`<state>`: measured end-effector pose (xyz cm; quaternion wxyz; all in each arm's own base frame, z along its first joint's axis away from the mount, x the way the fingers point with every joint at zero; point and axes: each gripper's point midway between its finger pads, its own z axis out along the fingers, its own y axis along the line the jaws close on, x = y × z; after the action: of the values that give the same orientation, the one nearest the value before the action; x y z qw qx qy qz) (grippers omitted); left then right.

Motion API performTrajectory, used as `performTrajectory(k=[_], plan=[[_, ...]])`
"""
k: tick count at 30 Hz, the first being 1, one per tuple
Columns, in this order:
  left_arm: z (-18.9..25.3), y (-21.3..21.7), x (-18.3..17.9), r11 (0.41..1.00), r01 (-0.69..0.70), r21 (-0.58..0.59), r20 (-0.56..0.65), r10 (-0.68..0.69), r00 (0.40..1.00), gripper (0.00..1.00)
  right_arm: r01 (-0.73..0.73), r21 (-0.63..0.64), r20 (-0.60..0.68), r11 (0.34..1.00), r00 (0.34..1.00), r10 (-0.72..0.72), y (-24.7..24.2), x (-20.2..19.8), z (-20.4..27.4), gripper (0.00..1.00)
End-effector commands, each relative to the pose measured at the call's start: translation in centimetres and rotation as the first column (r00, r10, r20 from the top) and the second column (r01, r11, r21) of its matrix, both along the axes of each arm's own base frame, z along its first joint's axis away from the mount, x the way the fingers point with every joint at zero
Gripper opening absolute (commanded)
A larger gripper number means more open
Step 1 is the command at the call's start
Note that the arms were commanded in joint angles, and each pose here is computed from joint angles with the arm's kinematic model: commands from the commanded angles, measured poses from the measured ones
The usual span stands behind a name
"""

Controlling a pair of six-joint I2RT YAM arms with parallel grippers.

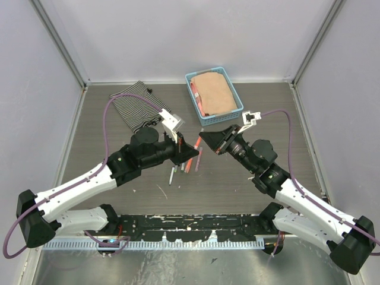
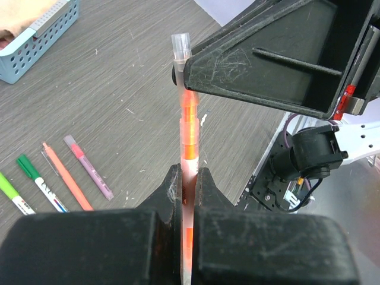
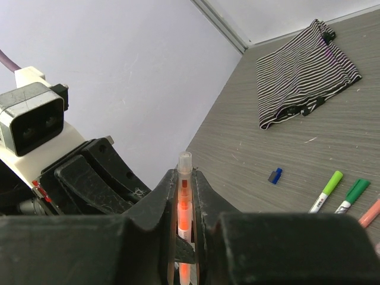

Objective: Insert the pens into the pen caps
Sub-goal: Insert the pen cap onto the pen.

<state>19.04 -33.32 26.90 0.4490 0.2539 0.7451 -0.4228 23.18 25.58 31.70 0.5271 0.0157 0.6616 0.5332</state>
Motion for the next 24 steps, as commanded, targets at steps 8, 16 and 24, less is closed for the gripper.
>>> performTrajectory(k=[8,16,24], plan=[[3.3,-0.5,0.4,0.996,-0.001,-0.086,0.058,0.006,0.998,0.00,-0.044,-0.071,0.056,0.996,0.997,0.048,0.8,-1.1,-0.9,0.04],[3.3,-0.3,0.3,0.997,-0.003,-0.083,0.060,0.008,0.998,0.00,-0.039,-0.057,0.074,0.998,0.996,0.043,0.6,-1.4,-0.2,0.22],[2.9,-0.1,0.2,0.997,-0.008,-0.081,0.064,0.013,0.998,0.00,-0.038,-0.026,0.093,0.999,0.995,0.041,0.3,-1.7,1.7,0.50]])
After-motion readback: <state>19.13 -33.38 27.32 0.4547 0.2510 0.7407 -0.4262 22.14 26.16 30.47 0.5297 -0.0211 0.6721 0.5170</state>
